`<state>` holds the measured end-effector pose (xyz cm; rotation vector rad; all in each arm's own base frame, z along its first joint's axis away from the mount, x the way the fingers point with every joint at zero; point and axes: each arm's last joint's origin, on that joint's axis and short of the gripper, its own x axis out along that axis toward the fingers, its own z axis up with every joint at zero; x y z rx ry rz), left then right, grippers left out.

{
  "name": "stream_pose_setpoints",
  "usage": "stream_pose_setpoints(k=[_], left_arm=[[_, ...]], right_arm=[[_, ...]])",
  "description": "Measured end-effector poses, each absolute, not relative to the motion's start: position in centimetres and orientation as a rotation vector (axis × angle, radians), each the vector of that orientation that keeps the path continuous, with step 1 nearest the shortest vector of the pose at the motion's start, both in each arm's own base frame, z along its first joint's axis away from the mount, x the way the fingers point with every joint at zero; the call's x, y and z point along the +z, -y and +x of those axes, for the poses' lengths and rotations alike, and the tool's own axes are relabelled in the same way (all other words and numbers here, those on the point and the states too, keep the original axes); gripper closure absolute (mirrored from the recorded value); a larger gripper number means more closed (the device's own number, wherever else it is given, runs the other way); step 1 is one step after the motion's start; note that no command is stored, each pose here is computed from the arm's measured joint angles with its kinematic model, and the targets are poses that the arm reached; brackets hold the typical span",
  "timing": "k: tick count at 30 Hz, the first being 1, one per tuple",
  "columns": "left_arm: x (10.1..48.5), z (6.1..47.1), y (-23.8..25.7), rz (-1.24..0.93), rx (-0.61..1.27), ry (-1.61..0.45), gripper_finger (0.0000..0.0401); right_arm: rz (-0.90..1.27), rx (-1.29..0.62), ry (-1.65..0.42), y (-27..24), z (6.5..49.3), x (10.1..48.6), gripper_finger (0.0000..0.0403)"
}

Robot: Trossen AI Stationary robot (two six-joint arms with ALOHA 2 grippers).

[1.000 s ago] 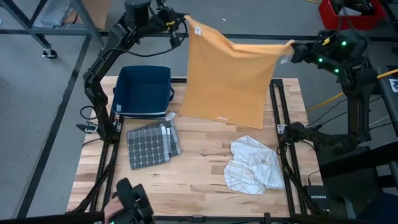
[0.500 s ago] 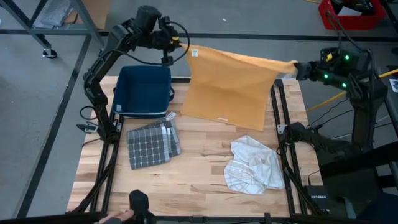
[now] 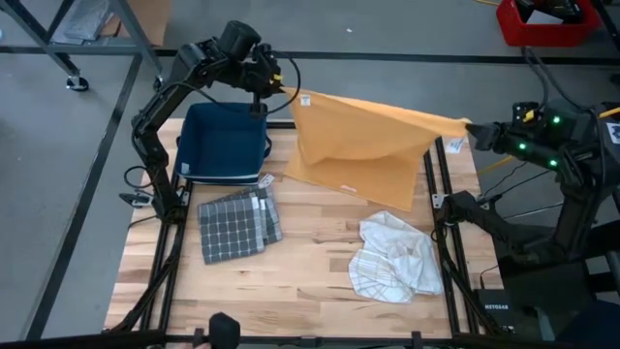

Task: Fold towel
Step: Fold the yellow towel

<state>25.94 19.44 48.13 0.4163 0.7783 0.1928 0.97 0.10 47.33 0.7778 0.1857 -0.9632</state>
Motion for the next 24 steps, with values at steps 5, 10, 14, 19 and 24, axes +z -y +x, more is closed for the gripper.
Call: stream_pose_setpoints(k=[5,10,14,19,24], left_arm=[[48.1,26.0,-19.3,0.411,0.184,-0.785,0.0401],[47.7,25.7,-19.1,0.396,0.16,-0.828,0.0401],[47.3,25.4,-18.8,0.38,0.134,-0.871,0.0401],[47.2,25.3,-18.7,0.366,0.125,-0.89,0.0401],[47.0,25.1,-18.6,0.346,0.111,-0.919,0.0401]], right_arm=[[0.857,-0.974,-0.239,-0.5,0.8,45.5,0.04],[0.916,-0.98,-0.243,-0.7,0.8,43.5,0.04],[0.965,-0.952,-0.262,-0.9,0.8,41.7,0.04],[0.99,-0.939,-0.241,-1.3,0.7,40.0,0.04],[1.006,-0.92,-0.225,-1.5,0.7,38.9,0.04]])
